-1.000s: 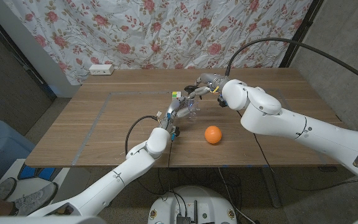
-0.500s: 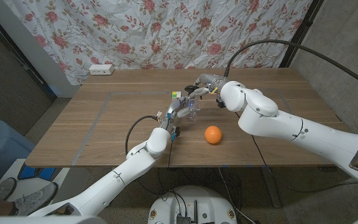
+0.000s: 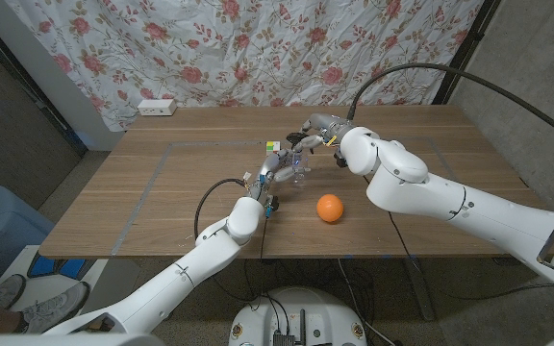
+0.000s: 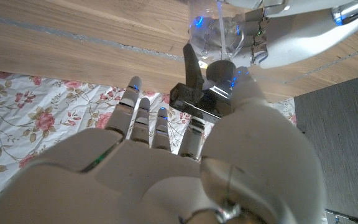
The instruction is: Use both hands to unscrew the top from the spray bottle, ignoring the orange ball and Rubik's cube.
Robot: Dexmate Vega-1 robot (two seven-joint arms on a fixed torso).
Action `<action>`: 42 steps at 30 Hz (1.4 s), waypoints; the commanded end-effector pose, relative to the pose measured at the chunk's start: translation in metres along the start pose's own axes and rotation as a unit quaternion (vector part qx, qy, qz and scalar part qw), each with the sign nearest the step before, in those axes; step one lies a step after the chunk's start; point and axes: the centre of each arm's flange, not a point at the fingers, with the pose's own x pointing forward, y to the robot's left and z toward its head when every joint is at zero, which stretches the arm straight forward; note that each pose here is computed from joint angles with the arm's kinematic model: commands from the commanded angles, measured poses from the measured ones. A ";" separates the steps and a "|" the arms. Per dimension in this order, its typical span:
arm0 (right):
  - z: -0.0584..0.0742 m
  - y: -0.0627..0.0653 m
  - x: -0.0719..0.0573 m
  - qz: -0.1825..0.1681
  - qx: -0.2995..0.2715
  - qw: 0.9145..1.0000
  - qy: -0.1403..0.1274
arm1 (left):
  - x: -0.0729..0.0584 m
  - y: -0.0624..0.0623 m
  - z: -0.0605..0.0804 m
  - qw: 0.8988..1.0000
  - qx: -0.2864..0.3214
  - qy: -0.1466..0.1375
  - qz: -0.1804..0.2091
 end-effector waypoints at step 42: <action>-0.008 -0.013 0.007 -0.019 0.029 0.999 -0.005 | 0.006 0.002 -0.001 1.000 0.001 0.004 -0.004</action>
